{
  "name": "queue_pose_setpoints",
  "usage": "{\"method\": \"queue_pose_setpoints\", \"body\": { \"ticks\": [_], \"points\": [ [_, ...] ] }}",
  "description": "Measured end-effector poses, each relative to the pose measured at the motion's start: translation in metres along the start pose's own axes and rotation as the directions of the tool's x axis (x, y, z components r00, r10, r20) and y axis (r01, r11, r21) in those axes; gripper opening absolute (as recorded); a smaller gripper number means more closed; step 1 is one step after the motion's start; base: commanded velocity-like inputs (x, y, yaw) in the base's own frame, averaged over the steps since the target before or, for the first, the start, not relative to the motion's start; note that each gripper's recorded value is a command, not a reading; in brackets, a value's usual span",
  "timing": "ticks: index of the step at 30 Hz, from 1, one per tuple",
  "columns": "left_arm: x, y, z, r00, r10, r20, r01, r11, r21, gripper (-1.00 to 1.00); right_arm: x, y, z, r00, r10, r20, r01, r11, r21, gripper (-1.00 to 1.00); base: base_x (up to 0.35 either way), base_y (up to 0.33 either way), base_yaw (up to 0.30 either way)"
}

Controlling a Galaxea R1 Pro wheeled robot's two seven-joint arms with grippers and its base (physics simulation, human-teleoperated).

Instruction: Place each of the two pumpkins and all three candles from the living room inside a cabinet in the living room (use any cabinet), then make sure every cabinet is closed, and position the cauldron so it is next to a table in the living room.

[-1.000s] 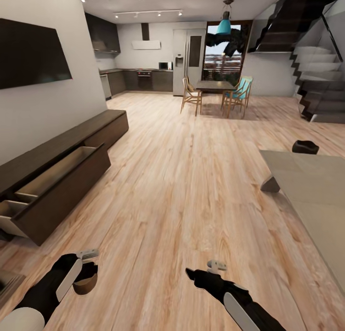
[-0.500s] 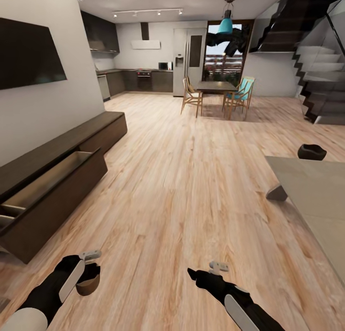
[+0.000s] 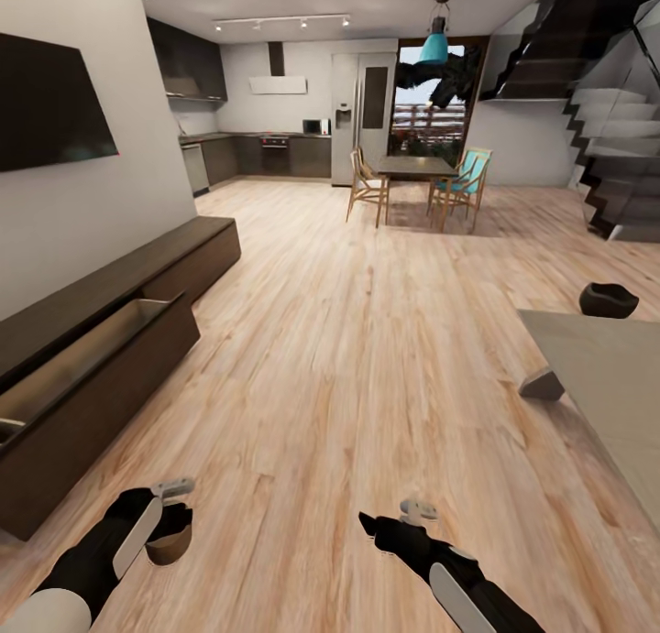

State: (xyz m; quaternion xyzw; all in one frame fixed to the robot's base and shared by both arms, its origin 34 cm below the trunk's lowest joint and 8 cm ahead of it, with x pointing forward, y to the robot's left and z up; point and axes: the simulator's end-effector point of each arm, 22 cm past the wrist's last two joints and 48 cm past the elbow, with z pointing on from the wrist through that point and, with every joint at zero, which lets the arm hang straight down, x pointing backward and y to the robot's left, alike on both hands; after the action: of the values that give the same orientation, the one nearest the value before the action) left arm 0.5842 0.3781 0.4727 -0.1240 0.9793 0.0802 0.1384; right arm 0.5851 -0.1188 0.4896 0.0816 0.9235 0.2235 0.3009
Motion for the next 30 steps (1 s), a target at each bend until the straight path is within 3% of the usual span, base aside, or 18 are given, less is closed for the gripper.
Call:
{"method": "queue_pose_setpoints", "body": {
  "ticks": [30],
  "points": [
    [-0.003, -0.013, -0.007, 1.0, -0.001, 0.014, 0.001, 1.0, 0.021, -1.0, -0.008, 0.004, -0.004, 1.0, -0.007, 0.017, 0.007, 1.0, -0.006, 1.0, 0.285, 0.0, 0.0]
  ]
}}
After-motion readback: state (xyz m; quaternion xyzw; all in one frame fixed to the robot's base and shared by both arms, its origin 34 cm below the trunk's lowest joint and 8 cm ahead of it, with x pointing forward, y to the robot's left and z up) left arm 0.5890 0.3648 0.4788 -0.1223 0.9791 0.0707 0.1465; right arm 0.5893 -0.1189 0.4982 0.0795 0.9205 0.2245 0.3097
